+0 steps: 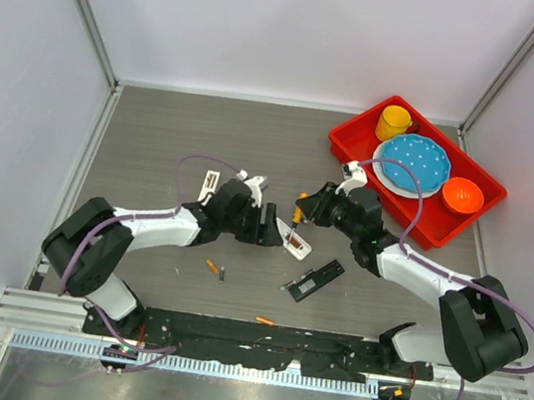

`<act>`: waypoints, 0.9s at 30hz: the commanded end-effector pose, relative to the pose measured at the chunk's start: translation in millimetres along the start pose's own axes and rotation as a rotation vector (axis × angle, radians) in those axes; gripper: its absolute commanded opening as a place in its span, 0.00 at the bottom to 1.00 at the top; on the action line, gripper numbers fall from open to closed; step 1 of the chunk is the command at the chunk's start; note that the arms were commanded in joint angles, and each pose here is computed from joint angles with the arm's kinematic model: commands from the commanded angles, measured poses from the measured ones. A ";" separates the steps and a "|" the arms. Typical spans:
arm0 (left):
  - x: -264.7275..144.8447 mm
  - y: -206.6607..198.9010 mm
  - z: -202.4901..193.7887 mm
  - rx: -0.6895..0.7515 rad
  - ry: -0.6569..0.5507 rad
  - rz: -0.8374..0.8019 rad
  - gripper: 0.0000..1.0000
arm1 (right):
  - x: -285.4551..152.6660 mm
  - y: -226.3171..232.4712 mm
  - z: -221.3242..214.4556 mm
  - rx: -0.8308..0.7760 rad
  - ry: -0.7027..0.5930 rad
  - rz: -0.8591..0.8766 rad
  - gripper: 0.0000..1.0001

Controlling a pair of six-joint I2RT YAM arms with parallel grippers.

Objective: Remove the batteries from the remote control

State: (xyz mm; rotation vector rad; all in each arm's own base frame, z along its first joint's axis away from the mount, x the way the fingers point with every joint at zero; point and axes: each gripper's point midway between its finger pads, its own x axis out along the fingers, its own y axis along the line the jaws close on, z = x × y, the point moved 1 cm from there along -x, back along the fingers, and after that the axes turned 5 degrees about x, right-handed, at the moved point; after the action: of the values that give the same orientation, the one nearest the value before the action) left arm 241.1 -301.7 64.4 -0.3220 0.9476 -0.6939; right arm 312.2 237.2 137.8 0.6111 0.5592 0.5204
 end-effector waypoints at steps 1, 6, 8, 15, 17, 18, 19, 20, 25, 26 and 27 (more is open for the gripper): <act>-26.4 -19.6 38.6 0.015 -0.140 -0.109 0.76 | -4.8 12.2 15.1 -0.047 -0.047 0.027 0.01; -57.5 -17.1 60.0 -0.012 -0.221 -0.159 0.97 | -4.9 14.3 17.1 -0.059 -0.045 0.031 0.01; -70.4 -7.8 68.4 -0.035 -0.254 -0.168 0.99 | -4.4 15.2 16.8 -0.066 -0.039 0.036 0.01; -109.4 23.9 87.9 -0.103 -0.397 -0.137 1.00 | -0.1 22.3 17.2 -0.083 -0.011 0.060 0.01; -116.8 30.5 88.3 -0.111 -0.429 -0.118 1.00 | 2.5 23.6 14.1 -0.084 0.007 0.067 0.01; -126.5 32.6 93.8 -0.108 -0.471 -0.102 1.00 | 4.0 27.8 13.0 -0.084 0.019 0.084 0.02; -129.9 35.1 93.2 -0.109 -0.485 -0.091 1.00 | 7.7 27.1 8.7 -0.081 0.035 0.087 0.01; -133.6 37.6 94.3 -0.105 -0.501 -0.076 1.00 | 9.8 29.3 6.9 -0.083 0.044 0.095 0.01; -150.0 47.8 95.7 -0.082 -0.551 0.019 1.00 | 26.5 52.3 -10.7 -0.093 0.122 0.159 0.01; -151.1 48.6 95.3 -0.079 -0.551 0.027 1.00 | 32.8 49.6 -18.4 -0.087 0.146 0.151 0.02; -151.0 50.4 92.9 -0.079 -0.543 0.038 1.00 | 37.2 54.3 -18.9 -0.084 0.150 0.158 0.01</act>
State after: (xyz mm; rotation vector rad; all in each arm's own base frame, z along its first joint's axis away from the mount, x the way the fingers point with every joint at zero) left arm 276.8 -179.0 184.6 -0.5766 0.4833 -0.5509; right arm 308.6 275.8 131.1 0.5388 0.6524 0.6444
